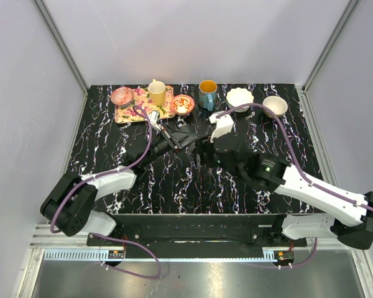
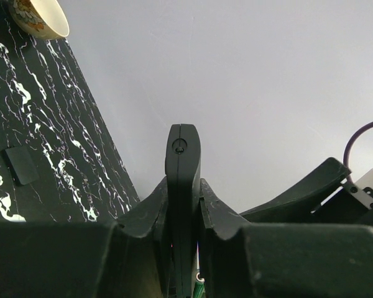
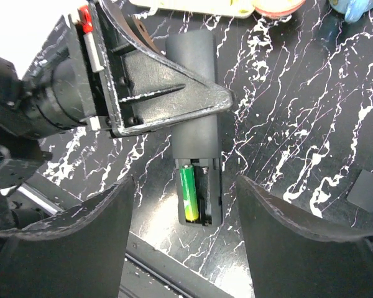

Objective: Load the batteries into the remote control
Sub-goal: Adjust the battery in the remote control.

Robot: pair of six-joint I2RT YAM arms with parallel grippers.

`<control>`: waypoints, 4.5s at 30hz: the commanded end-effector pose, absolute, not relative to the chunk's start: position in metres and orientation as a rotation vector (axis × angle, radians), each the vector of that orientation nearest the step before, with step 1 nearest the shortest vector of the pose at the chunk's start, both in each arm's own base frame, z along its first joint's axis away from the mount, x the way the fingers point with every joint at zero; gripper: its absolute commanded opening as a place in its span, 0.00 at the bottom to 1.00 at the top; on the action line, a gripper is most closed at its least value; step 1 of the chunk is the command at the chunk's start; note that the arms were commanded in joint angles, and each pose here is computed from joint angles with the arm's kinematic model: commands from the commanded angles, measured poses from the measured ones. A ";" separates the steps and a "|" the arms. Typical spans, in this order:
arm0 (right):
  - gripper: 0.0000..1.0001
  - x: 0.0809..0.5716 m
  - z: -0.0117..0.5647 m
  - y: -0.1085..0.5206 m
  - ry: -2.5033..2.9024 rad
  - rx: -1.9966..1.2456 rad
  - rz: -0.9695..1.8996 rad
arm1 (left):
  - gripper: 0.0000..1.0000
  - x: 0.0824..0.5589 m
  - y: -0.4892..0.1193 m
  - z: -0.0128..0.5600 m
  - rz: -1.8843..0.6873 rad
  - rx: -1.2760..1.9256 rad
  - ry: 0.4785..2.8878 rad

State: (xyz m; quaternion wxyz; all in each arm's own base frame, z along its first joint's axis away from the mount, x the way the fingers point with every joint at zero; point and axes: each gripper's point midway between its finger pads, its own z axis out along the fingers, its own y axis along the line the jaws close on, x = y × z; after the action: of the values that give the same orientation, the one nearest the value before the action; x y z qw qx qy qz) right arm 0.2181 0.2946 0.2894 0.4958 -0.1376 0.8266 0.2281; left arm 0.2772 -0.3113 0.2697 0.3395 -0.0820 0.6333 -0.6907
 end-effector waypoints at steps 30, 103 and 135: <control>0.88 0.222 0.287 0.295 2.054 0.083 1.412 | 0.00 0.266 -0.308 0.320 -1.921 -0.093 1.400; 0.53 0.224 0.228 0.308 2.157 0.226 1.576 | 0.00 0.265 -0.303 0.361 -1.950 -0.075 1.283; 0.87 0.227 0.271 0.307 2.109 0.115 1.544 | 0.00 0.263 -0.305 0.325 -1.872 -0.087 1.427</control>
State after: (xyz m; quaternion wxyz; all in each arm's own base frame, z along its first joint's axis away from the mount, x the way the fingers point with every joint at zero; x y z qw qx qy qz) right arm 0.2199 0.3130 0.2391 0.2185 0.0632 0.7826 0.5795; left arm 0.2740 -0.3131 0.3000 0.3553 -0.0556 0.5897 -0.7232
